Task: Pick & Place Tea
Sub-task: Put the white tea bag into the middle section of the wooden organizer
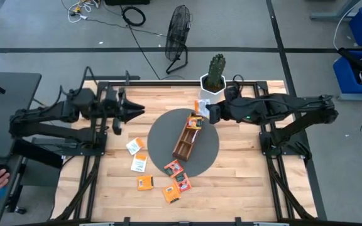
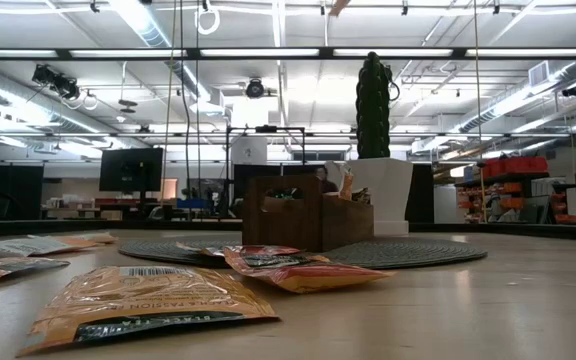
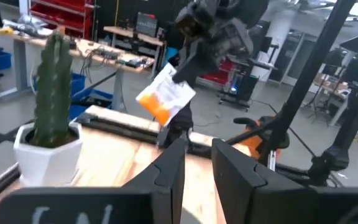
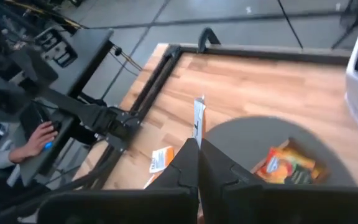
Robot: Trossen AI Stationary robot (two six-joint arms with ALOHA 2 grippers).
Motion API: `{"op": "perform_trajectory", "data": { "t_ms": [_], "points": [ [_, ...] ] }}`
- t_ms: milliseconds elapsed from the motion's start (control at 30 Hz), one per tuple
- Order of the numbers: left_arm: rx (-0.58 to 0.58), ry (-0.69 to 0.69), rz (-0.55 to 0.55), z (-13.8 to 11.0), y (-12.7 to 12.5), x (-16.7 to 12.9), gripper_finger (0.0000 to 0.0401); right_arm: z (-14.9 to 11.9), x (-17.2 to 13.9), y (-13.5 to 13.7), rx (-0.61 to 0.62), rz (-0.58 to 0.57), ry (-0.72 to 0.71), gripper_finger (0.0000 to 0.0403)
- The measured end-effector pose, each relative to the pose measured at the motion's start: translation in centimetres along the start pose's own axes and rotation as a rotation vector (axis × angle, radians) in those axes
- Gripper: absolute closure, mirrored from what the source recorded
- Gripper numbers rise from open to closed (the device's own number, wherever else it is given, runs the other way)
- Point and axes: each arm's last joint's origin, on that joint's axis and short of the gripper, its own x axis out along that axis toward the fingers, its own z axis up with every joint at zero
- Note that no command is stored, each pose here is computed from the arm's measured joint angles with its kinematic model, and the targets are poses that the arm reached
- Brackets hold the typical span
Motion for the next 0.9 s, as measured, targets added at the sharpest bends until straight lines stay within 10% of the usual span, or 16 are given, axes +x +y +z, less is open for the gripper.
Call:
{"op": "perform_trajectory", "data": {
  "t_ms": [900],
  "points": [
    [0.173, -0.099, 0.190, -4.8, 2.0, -9.6, 0.0318, -8.1, 13.2, 0.2, 0.553, -0.356, 0.201, 0.0403]
  ]
}}
